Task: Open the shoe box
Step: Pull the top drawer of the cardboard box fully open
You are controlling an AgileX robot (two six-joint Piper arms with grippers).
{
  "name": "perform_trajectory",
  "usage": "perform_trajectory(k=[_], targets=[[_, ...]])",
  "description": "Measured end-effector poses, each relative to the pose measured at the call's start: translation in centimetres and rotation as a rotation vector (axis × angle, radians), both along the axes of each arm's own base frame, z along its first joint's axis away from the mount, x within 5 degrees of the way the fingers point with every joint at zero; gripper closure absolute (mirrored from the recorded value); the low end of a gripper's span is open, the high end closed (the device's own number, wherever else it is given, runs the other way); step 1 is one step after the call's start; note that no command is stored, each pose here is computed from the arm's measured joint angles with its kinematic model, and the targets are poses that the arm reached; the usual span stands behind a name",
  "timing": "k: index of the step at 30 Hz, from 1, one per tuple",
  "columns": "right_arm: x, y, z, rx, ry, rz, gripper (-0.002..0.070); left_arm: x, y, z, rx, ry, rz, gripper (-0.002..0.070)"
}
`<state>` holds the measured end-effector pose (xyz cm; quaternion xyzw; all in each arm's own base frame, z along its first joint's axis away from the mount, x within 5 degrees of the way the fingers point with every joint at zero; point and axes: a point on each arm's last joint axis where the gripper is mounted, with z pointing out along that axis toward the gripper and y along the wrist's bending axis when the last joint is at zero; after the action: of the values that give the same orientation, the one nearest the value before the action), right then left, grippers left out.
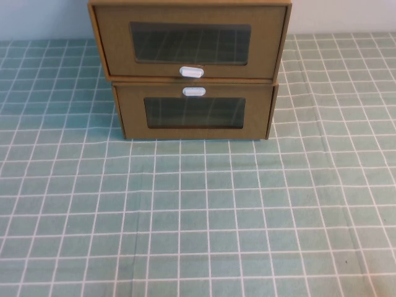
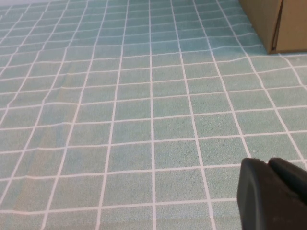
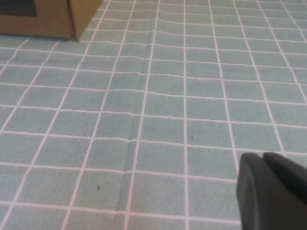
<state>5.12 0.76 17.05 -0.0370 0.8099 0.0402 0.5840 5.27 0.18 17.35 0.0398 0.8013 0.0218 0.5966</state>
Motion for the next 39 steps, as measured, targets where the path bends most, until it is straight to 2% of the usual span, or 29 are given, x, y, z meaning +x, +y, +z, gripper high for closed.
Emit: perform_trajectory(k=[20, 23, 26, 28, 35, 39], targets=[[0.0, 0.0, 0.0, 0.000, 0.000, 0.000, 0.0689, 0.0, 0.0, 0.0, 0.015, -0.003, 0.001, 0.0679], [0.1, 0.0, 0.4, 0.003, -0.041, -0.005, 0.0689, 0.1, 0.0, 0.2, 0.014, -0.042, -0.008, 0.0679], [0.4, -0.1, 1.4, 0.012, -0.156, -0.019, 0.0689, 0.3, -0.3, 1.4, 0.005, -0.169, -0.033, 0.0679], [0.5, -0.3, 2.5, 0.021, -0.280, -0.034, 0.0689, 0.4, -0.6, 2.7, -0.005, -0.317, -0.062, 0.0679], [-0.9, -1.0, 7.7, 0.069, -0.877, -0.107, 0.0689, -1.2, -1.5, 7.4, -0.036, -0.867, -0.172, 0.0679], [-2.5, -1.4, 9.6, 0.096, -1.156, -0.145, 0.0690, -2.2, -1.7, 8.6, -0.042, -1.034, -0.209, 0.0679]])
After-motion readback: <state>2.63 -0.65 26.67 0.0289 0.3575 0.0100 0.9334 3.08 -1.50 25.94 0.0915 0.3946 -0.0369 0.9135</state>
